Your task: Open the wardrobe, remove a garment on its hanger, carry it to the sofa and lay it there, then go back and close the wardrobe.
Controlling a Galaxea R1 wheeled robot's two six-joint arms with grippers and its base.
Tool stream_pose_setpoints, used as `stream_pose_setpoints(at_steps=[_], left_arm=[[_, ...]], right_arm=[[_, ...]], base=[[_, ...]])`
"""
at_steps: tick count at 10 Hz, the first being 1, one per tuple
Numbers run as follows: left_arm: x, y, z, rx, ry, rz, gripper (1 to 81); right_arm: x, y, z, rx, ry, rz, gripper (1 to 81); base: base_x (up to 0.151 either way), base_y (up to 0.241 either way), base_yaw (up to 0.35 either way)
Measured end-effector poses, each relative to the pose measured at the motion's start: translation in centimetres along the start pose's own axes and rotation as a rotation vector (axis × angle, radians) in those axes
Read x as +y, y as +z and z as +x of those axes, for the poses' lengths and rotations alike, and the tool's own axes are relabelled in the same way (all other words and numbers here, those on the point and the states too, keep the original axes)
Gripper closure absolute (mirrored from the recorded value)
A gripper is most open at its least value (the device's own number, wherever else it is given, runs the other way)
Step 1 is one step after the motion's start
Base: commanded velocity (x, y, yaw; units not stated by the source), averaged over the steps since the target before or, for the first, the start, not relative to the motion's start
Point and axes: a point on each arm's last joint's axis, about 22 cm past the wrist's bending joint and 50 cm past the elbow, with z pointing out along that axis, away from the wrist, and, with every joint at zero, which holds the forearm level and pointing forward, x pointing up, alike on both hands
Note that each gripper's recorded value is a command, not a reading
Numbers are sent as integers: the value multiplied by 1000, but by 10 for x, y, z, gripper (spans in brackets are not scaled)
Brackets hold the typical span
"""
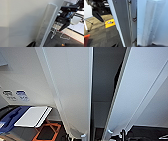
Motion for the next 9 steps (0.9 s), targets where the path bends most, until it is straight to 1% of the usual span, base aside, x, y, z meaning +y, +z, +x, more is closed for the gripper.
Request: stream_pose_setpoints(at_steps=[4,9], left_arm=[[8,-15,-9,9,-18,4,10],[8,-16,-9,10,-20,4,10]], right_arm=[[-8,-7,-7,-3,10,6,10],[-10,-8,-11,-3,-2,5,10]], base=[[0,0,0],[0,0,0]])
